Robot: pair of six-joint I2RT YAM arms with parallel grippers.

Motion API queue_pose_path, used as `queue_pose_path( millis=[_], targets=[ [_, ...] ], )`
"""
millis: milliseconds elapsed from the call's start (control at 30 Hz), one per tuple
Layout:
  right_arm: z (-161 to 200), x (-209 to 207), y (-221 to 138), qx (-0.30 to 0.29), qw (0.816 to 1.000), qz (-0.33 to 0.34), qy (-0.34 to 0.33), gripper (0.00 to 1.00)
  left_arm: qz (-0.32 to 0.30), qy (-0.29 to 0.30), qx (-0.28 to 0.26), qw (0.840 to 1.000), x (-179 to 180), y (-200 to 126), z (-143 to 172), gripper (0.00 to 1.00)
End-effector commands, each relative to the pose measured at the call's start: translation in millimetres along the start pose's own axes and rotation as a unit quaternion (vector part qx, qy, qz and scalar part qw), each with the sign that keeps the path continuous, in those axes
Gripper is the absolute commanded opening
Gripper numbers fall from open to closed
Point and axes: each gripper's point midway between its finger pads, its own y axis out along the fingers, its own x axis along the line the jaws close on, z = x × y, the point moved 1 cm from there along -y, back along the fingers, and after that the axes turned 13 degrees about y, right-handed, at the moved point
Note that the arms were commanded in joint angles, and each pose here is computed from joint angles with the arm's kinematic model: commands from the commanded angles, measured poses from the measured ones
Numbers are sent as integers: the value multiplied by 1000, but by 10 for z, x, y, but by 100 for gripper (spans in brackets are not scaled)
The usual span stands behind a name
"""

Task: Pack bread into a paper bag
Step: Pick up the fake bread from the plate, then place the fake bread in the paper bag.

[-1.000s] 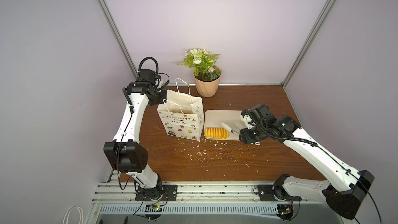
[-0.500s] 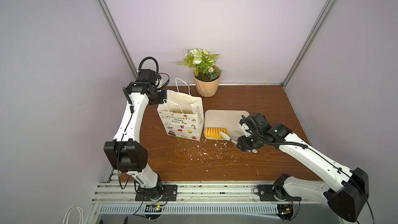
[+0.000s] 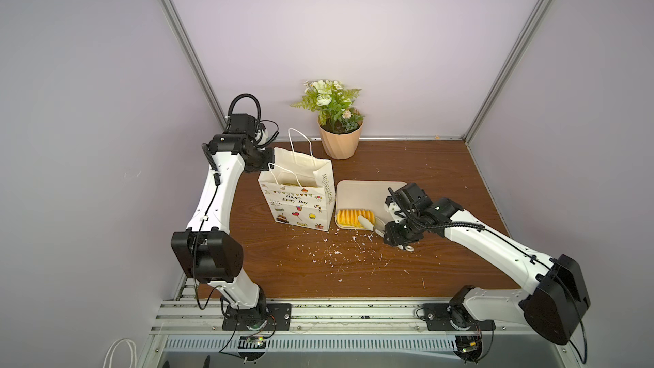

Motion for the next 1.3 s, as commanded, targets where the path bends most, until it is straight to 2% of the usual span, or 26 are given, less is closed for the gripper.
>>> queue_pose_path(
  millis=[0,233,333,500,767,967,1133,1267],
  targets=[
    [-24,55,-61,-4,1000,-16,-12,40,2,-6,0,1000,28,-14,-32,15],
    [-176,42,-141,-26,999,3,-22,13,2,-5,1,1000,32,-14,-30,15],
    [-336,78,-319,-51,998,9,-29,9,2,-5,-1,1000,31,-19,-38,15],
    [-709,208,-789,-111,993,17,-42,8,1,-5,-1,1000,34,-23,-35,15],
    [-1271,605,-1638,-202,977,-13,-66,7,3,-5,-2,1000,23,-35,-33,15],
    [-1395,670,-1972,-232,970,-12,-75,7,3,-5,-4,1000,21,-49,-38,15],
    [-1396,926,-2153,-233,965,-80,-88,7,3,-5,-2,1000,25,-30,-36,15],
    [-1397,1028,-2306,-243,960,-108,-91,7,4,-6,-2,1000,25,-23,-50,15]
  ],
)
